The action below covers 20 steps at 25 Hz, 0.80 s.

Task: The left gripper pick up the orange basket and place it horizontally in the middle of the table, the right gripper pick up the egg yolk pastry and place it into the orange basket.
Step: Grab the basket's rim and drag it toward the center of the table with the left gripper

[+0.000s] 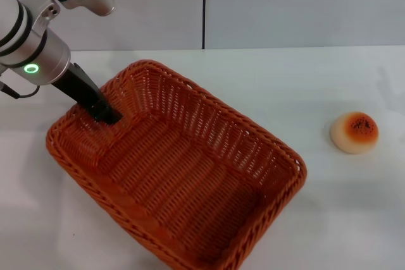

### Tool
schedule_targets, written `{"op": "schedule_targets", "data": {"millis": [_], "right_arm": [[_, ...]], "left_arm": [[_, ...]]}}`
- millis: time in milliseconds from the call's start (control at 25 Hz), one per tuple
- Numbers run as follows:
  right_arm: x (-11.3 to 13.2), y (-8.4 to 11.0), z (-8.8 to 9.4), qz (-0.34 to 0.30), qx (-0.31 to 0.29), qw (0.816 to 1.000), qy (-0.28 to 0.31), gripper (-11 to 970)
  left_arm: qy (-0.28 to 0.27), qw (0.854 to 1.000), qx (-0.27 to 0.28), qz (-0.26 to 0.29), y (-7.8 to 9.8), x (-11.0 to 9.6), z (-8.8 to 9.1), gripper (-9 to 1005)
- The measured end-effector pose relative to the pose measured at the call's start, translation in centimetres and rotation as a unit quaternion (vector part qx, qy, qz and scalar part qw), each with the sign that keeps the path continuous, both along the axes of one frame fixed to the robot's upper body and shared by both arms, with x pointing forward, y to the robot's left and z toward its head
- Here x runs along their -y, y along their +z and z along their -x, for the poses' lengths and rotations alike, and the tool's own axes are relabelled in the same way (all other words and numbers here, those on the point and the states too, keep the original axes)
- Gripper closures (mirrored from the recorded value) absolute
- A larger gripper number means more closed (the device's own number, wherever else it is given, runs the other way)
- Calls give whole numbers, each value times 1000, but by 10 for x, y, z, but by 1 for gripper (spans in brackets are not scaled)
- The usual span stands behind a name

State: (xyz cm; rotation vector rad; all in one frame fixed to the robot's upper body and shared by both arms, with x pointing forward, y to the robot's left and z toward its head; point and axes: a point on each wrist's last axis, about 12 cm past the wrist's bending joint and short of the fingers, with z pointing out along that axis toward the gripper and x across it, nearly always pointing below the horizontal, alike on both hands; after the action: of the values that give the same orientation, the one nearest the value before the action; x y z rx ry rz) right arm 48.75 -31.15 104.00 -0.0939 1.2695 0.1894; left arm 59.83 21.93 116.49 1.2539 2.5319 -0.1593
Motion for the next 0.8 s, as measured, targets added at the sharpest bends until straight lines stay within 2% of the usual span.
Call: {"op": "schedule_targets", "data": {"millis": [240, 440, 560, 640, 680, 720, 800], "right_arm": [[0, 2, -3, 5, 4, 1000, 1, 387], [2, 3, -4, 11, 7, 1000, -1, 390], [3, 4, -4, 12, 8, 1000, -1, 392], [3, 4, -5, 13, 9, 1000, 0, 393], [3, 4, -5, 13, 9, 1000, 0, 393], [3, 4, -5, 13, 9, 1000, 0, 394], [3, 5, -5, 14, 11, 1000, 0, 395]], "left_arm": [[-2, 1000, -7, -3, 3, 5, -2, 638], [15, 1000, -7, 2, 4, 8, -5, 787], [39, 999, -8, 10, 4, 8, -7, 799], [99, 995, -9, 31, 9, 5, -12, 807], [99, 995, -9, 31, 9, 5, -12, 811], [130, 990, -13, 49, 14, 1, -15, 815], [151, 986, -20, 62, 16, -1, -17, 816]]}}
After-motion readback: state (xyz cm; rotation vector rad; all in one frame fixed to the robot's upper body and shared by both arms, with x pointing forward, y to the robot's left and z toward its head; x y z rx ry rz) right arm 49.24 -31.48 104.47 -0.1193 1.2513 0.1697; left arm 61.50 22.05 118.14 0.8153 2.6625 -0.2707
